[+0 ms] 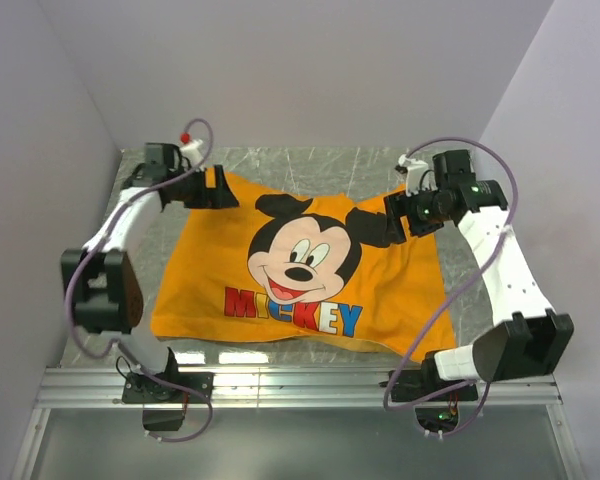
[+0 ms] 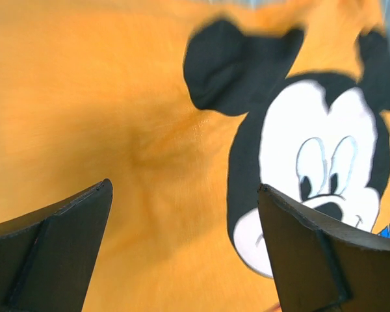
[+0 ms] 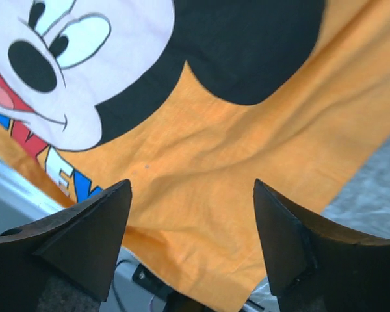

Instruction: Put the pillow into the pillowcase

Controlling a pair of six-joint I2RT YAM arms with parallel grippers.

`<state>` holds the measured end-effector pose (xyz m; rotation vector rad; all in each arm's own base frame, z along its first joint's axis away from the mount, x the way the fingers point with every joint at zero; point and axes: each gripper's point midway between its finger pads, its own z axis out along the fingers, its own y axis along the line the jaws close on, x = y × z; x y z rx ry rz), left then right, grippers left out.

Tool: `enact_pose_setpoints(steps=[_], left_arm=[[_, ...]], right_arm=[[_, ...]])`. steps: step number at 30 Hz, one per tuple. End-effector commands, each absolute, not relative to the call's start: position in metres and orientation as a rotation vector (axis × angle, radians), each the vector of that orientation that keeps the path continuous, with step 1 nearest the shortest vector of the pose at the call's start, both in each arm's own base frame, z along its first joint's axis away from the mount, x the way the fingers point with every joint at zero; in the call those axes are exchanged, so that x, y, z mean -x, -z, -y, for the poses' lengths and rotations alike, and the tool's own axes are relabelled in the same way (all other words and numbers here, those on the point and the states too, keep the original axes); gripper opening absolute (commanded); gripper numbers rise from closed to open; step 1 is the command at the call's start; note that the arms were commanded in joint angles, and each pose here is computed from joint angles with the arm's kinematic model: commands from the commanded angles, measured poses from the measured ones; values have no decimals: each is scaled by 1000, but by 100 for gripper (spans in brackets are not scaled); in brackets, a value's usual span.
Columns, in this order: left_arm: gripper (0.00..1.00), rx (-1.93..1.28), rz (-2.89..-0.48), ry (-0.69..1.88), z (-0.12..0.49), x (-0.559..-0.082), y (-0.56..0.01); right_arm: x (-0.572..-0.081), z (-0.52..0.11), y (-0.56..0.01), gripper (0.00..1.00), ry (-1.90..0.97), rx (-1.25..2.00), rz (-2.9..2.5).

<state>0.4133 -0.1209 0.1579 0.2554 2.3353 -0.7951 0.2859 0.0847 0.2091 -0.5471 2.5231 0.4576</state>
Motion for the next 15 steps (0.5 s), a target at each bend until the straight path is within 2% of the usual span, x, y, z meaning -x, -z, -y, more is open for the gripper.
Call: enact_pose_setpoints(steps=[1,3,8,15], left_arm=[[99,-257,-2106,583,80,-411,-264],[99,-266,-2130,563,72,-388,-275],[99,-295,-2118,433,53,-346,-278],[99,-270,-2162,416,51,-308,-237]], right_arm=[[-301,-73,-261,84,-338,424,-2336],[-299,-74,-270,97,-348,393,-2299],[-281,-78,-254,98,-401,358,-2298],[-260,-69,-228,99,-344,345,-2315]])
